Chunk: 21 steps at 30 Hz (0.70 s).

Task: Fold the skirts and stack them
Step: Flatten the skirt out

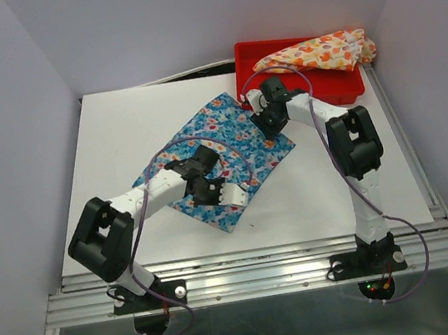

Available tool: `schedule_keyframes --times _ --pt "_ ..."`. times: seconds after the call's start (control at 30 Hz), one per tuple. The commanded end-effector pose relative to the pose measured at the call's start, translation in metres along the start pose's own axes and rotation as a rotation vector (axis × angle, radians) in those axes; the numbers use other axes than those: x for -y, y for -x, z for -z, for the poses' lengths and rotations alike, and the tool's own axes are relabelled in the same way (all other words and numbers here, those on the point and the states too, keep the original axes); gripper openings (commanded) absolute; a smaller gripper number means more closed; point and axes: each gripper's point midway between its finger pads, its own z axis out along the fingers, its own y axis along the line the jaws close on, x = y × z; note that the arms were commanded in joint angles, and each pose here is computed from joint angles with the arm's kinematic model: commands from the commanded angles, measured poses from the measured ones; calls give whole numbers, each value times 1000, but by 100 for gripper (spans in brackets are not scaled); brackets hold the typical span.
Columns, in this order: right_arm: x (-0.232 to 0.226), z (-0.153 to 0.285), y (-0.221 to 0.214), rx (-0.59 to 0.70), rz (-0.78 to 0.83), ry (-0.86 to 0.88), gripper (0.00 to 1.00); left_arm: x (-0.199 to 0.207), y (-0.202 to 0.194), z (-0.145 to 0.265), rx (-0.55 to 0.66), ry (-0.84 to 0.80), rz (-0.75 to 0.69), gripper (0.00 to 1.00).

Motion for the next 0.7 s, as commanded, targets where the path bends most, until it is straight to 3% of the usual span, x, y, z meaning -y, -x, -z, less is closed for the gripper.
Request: schedule_keyframes --times 0.0,0.03,0.13,0.23,0.37,0.47,0.67 --pt "3 19 35 93 31 0 44 20 119 10 244 -74 -25 27" --pt "-1 27 39 114 34 19 45 11 144 22 294 -59 -35 28" --pt "-18 70 50 184 -14 76 46 -5 169 53 377 -66 53 29" --pt "-44 110 55 242 -138 172 47 -57 135 94 446 43 255 29" --pt "-108 120 51 246 -168 316 47 -117 29 114 341 236 523 29" --pt "-167 115 50 237 -115 404 47 -137 -58 95 107 356 659 28" --pt "-240 75 37 154 -20 473 46 -141 -138 74 16 390 833 27"
